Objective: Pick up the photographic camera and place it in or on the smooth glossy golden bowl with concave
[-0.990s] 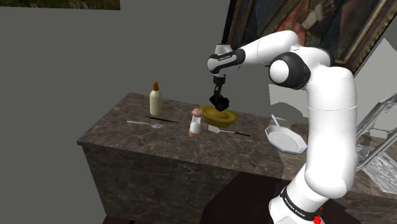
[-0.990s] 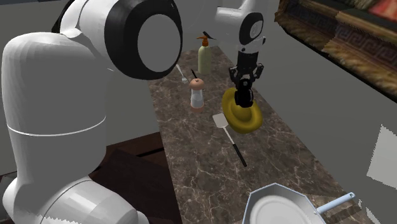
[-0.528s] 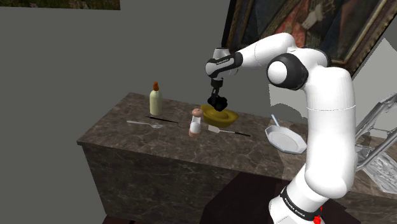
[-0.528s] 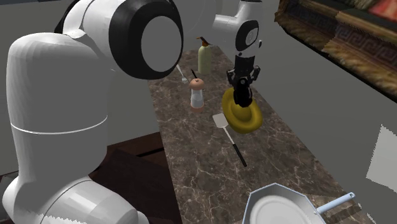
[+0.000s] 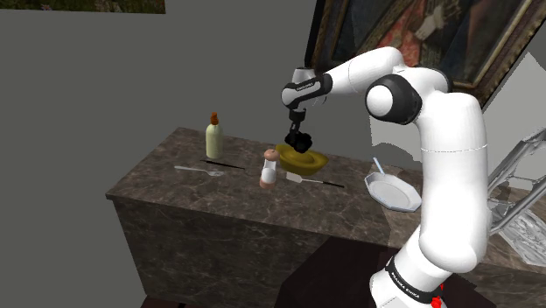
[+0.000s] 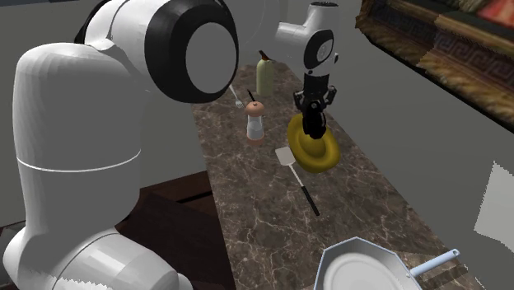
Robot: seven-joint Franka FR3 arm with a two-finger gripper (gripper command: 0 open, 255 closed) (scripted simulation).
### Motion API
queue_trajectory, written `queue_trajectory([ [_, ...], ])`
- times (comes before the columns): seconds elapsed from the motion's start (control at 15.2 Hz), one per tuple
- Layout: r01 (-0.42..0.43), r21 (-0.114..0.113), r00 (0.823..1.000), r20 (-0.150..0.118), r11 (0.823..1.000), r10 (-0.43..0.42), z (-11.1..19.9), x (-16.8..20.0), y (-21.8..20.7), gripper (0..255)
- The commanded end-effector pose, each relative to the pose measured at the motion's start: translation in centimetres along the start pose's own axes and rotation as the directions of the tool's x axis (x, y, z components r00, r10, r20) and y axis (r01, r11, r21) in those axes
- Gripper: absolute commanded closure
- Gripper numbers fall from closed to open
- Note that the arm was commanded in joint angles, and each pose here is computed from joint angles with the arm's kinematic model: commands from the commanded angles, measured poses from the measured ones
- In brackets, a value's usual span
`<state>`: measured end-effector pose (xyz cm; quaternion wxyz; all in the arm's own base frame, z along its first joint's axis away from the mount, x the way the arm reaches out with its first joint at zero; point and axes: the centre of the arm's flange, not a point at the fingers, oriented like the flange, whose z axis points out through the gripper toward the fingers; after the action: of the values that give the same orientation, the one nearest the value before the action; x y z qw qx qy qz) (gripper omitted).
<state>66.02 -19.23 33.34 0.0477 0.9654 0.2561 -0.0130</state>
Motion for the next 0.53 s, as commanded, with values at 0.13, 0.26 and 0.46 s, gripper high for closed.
queue_trajectory([
  [0.13, -0.011, 0.034, 0.999, 0.051, 0.999, 0.009, 1.8, -1.2, -0.2, 0],
  [0.26, -0.011, 0.033, 0.999, 0.051, 0.999, 0.009, 1.7, -1.2, -0.2, 0],
  [0.46, -0.012, 0.034, 0.999, 0.051, 0.999, 0.010, -1.0, -1.2, 0.4, 0],
])
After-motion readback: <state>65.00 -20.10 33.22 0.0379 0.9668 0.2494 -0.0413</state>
